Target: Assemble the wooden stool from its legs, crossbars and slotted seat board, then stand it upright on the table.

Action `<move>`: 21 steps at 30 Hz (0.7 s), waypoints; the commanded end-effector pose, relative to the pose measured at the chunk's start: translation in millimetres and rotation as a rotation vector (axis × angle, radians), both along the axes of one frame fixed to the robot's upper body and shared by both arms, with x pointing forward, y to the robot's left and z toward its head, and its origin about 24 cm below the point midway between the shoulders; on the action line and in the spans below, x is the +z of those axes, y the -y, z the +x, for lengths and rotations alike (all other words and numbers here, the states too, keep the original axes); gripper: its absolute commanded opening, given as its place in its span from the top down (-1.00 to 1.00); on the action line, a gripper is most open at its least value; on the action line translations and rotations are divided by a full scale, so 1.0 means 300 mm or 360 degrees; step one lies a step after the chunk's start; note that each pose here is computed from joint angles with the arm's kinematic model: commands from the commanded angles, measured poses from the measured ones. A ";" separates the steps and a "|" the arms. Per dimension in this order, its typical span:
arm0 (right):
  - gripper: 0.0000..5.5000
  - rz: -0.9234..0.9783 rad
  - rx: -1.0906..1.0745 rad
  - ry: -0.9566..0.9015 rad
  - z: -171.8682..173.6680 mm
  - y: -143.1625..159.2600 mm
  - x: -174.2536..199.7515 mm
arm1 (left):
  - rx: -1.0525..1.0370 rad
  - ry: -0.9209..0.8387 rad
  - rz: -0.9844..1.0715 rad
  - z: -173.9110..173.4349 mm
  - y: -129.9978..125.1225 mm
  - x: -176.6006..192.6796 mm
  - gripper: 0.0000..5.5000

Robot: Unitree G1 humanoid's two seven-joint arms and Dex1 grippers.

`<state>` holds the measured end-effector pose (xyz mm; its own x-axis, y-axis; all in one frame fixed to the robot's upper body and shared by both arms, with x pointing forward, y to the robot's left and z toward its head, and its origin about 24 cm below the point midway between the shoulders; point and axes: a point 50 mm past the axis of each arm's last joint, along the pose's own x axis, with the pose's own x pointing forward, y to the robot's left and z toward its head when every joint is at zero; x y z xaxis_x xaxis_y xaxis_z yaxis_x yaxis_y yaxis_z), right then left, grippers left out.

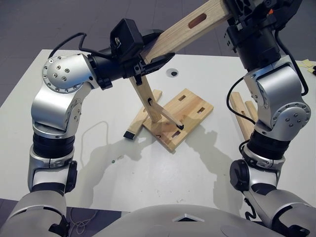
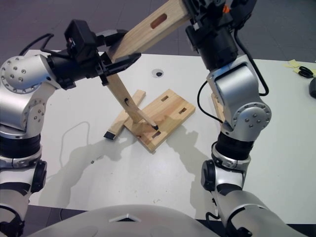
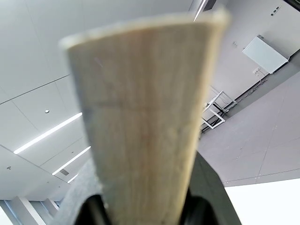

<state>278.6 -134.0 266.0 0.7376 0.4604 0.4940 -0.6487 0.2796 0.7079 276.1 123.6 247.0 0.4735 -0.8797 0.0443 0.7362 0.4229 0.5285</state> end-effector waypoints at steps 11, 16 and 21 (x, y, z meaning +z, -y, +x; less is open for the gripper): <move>0.62 -0.0118 -0.0495 0.0043 0.003 0.223 -0.003 | 0.0583 -0.0225 -0.0482 0.115 -0.226 0.042 -0.76; 0.62 -0.0175 -0.0608 0.0037 -0.005 0.279 -0.008 | 0.0806 -0.0412 -0.0195 0.132 -0.210 -0.218 -0.96; 0.62 -0.0230 -0.0653 0.0029 -0.004 0.306 -0.008 | 0.0676 -0.0469 -0.0109 0.078 -0.135 -0.286 -0.96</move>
